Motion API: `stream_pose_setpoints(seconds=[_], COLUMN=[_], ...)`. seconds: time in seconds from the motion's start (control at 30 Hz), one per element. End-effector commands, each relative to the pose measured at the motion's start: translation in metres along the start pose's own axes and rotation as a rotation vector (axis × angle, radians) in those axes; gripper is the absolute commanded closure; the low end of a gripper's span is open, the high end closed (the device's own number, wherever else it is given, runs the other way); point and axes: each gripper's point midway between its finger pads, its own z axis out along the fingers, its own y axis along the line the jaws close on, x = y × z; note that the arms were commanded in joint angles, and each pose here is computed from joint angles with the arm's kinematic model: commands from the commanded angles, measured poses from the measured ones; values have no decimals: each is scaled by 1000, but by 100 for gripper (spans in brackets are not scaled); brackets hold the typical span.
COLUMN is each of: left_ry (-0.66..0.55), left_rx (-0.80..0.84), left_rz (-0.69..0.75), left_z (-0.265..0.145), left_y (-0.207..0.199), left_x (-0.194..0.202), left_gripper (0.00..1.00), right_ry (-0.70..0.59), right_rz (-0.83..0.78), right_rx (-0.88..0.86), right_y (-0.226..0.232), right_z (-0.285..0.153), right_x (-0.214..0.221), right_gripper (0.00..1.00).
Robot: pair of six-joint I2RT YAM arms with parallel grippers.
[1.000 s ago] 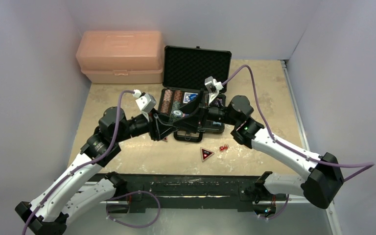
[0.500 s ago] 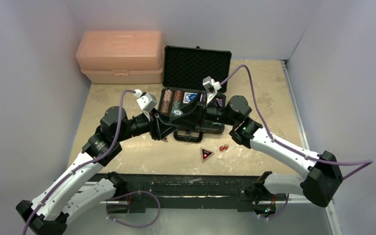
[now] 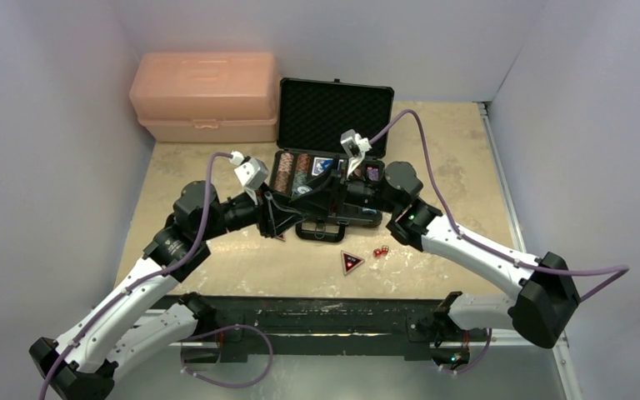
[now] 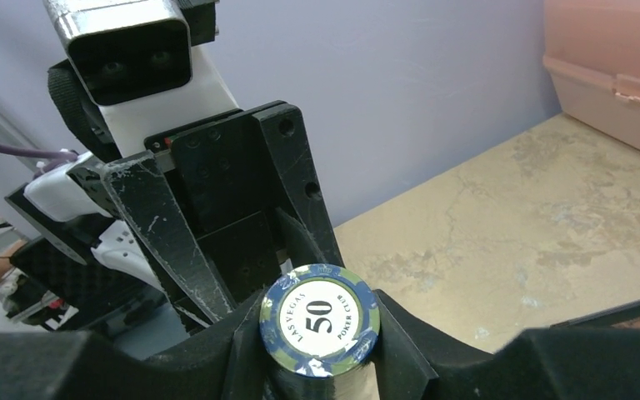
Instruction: Pack up texas hold em set
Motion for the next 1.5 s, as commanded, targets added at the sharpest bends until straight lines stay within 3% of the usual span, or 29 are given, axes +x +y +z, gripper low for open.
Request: stream_pose_setpoints(seconds=[0.0,0.13,0.23,0.4,0.97,1.23,1.47], left_ry=[-144,-138,-133,-125,-55,41,156], left_rx=[65,55,42,22,-129,-338,-643], left_rz=[78,74,72,70,57,45,106], left_z=[1,1,1,-1,-24,-65,-101], left_y=[-16,-13,-11,-7,10,25,72], left_x=[-40,-38,-35,-32,-13,-14,3], left_gripper=[100,100,100,86,4,1,3], right_ry=[-17,-16,-14,-13,-15,-10,2], right_rz=[-34,-44,-50,-55,-72,-86,-71], right_rx=[-17,-9,-1,6,58,192,407], right_y=[10,10,9,9,4,-13,-44], right_z=[5,5,4,4,1,-6,-23], right_x=[-11,-11,-9,-9,-14,-19,-20], right_gripper=[64,100,100,100,100,100,100])
